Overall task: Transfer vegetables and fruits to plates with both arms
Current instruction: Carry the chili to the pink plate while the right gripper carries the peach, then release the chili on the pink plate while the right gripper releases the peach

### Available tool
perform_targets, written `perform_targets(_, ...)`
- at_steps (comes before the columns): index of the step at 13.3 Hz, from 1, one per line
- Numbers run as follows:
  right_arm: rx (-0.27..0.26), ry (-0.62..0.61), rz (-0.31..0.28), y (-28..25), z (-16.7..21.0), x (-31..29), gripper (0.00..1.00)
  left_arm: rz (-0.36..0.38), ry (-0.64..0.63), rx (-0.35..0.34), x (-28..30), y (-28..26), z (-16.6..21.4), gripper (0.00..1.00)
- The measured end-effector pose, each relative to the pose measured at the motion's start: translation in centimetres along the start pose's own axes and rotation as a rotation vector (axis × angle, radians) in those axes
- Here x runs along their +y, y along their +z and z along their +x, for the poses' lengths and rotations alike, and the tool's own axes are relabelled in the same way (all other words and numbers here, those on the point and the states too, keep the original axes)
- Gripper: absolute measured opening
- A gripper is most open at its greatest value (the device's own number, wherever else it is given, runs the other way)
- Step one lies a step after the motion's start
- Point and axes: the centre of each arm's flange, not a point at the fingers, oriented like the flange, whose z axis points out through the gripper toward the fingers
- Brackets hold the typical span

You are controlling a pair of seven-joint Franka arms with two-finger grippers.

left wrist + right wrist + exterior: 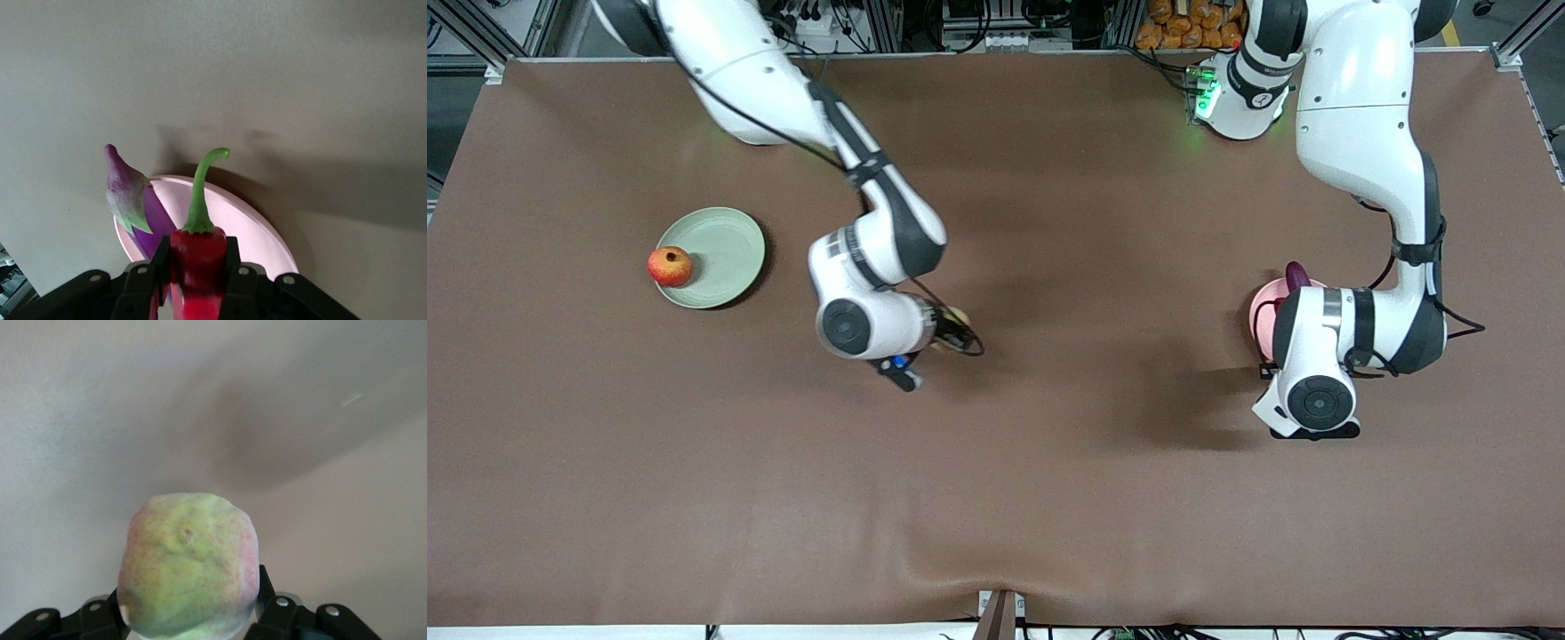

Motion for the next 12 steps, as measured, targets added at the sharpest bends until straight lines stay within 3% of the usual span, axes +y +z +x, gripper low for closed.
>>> perform_targets(1, -0.020, -0.074, -0.031, -3.3, 1.8, 3.1, 0.70, 0.003, 0.004, -0.008, 0.3, 0.4, -0.2, 0.34)
perform_targets(3, -0.003, -0.187, -0.149, -8.3, 5.0, 10.2, 0.70, 0.003, -0.028, 0.010, 1.0, 0.5, -0.2, 0.34)
perform_targets(5, -0.023, -0.268, -0.220, -10.0, 5.9, 17.0, 0.70, 0.000, -0.057, 0.033, 1.5, 0.1, -0.1, 0.34)
perform_targets(7, -0.043, -0.365, -0.298, -8.9, 4.9, 23.1, 0.70, -0.007, -0.067, 0.054, 1.2, -0.7, -0.2, 0.34)
perform_targets(9, -0.051, -0.406, -0.312, -6.6, 4.9, 28.5, 0.70, -0.011, -0.072, 0.069, 0.6, -1.3, -0.4, 0.34)
perform_targets(12, 0.017, -0.458, -0.336, -1.4, 6.1, 32.7, 0.70, 0.000, -0.065, 0.103, 0.5, 0.1, -1.0, 0.34)
